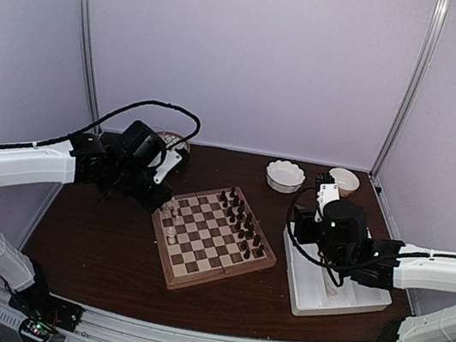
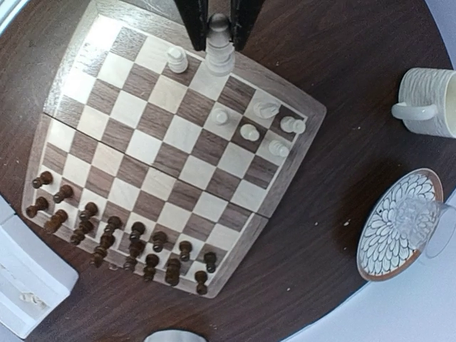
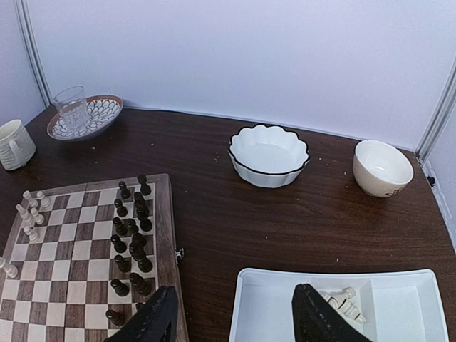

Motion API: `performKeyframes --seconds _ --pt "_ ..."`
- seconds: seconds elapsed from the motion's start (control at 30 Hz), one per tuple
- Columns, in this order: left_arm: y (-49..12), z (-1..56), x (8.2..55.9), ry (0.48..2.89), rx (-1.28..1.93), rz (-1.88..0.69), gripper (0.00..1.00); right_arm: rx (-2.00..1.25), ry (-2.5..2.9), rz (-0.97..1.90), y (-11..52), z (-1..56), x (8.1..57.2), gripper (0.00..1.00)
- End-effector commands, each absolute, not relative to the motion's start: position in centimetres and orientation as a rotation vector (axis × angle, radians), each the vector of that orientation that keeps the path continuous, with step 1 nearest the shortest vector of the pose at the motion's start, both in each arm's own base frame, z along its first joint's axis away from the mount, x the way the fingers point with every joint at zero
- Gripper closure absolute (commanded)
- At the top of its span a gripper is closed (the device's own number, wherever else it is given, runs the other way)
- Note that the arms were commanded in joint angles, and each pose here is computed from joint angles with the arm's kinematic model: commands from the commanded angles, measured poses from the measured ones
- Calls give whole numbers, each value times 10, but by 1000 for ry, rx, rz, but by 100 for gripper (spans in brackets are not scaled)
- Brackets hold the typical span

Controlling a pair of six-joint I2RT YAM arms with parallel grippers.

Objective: Set up the chess pieces on the board
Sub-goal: Place the bishop on c1.

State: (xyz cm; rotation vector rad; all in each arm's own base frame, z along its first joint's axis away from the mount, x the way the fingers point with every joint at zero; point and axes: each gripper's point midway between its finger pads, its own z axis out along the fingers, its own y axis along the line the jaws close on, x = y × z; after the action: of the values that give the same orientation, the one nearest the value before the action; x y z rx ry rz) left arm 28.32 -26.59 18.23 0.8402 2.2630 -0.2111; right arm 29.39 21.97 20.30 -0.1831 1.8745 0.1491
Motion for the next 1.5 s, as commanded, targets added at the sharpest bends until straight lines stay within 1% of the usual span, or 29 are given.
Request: performKeyframes --seconds 0.0,0.23,0.7,1.47 --pt "-252 165 301 2314 735 -159 100 -170 1856 169 218 213 293 43" --pt "-256 136 314 2367 758 -145 100 -170 1857 176 218 213 292 43" --pt "-259 99 325 2456 789 -123 100 -172 1856 184 218 214 292 43" --pt "-260 91 334 2447 796 -80 100 -182 1859 189 220 214 291 43"
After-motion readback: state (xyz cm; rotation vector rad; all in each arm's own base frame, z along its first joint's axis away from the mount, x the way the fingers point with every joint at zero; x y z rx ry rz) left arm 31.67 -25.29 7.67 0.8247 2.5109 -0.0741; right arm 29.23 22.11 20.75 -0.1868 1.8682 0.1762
